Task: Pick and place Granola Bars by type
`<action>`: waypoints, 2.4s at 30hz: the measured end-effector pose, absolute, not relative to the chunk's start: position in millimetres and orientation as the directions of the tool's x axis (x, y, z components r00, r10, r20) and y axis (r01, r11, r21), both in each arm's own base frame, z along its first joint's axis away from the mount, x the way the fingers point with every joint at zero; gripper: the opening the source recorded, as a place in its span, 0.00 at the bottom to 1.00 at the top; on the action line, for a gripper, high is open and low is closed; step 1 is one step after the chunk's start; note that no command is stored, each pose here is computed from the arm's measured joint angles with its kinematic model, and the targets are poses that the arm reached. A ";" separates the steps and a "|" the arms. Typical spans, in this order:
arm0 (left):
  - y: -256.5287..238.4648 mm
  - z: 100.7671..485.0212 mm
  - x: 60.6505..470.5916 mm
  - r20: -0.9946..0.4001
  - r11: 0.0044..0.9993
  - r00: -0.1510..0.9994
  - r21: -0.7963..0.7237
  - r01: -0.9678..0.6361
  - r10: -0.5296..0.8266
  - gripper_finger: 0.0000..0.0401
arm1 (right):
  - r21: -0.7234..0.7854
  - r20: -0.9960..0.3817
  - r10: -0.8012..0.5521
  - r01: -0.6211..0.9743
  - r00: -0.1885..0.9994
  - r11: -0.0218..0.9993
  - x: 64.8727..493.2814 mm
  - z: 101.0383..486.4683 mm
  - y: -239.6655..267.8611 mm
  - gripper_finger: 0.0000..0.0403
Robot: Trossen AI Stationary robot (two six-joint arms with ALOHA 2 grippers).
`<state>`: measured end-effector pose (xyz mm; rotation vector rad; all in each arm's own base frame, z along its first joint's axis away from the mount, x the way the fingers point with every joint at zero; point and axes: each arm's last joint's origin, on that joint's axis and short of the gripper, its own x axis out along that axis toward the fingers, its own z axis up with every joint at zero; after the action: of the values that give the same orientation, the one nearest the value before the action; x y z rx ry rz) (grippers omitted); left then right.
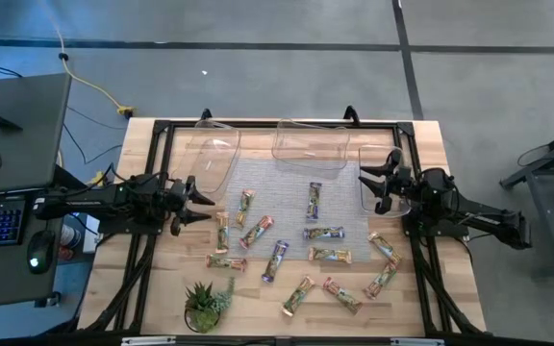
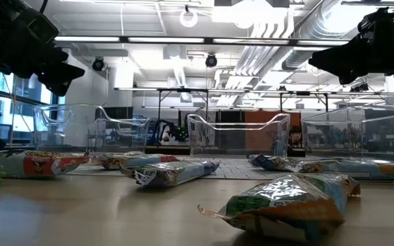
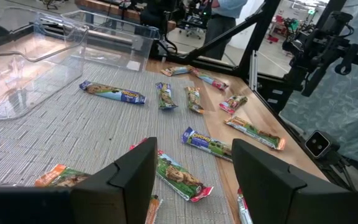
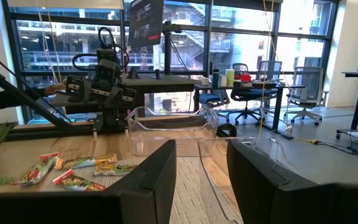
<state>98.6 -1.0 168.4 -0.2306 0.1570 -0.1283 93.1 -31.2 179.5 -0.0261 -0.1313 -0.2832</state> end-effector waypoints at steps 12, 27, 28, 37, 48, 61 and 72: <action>-1.0 168.4 98.7 -0.140 0.965 0.980 -0.237 0.108 -0.144 0.50 | -0.007 0.133 -0.277 0.280 0.952 0.960 93.1 179.5 -31.2 0.31; -1.0 168.4 98.7 -0.140 0.965 0.980 -0.237 0.109 -0.145 0.50 | -0.007 0.133 -0.277 0.280 0.952 0.960 93.1 179.4 -31.2 0.31; -1.0 168.4 98.7 -0.140 0.965 0.980 -0.237 0.108 -0.144 0.50 | -0.007 0.133 -0.277 0.280 0.952 0.960 93.1 179.4 -31.2 0.31; -1.0 168.4 98.6 -0.140 0.965 0.980 -0.237 0.108 -0.144 0.50 | -0.007 0.133 -0.277 0.280 0.952 0.960 93.1 179.4 -31.2 0.31; -1.0 168.4 98.7 -0.140 0.965 0.980 -0.237 0.108 -0.144 0.50 | -0.008 0.133 -0.276 0.280 0.952 0.960 93.1 179.4 -31.1 0.31; -1.0 168.4 98.6 -0.140 0.965 0.980 -0.237 0.108 -0.144 0.50 | -0.008 0.133 -0.277 0.280 0.952 0.960 93.1 179.5 -31.2 0.31; -0.7 168.4 98.7 -0.140 0.967 0.981 -0.236 0.098 -0.134 0.50 | 0.133 0.133 -0.251 0.234 0.959 0.963 93.3 179.4 -30.4 0.31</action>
<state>98.7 -0.7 168.4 -0.2301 0.1563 -0.1179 93.3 -30.4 179.4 0.1163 -0.1495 -0.2463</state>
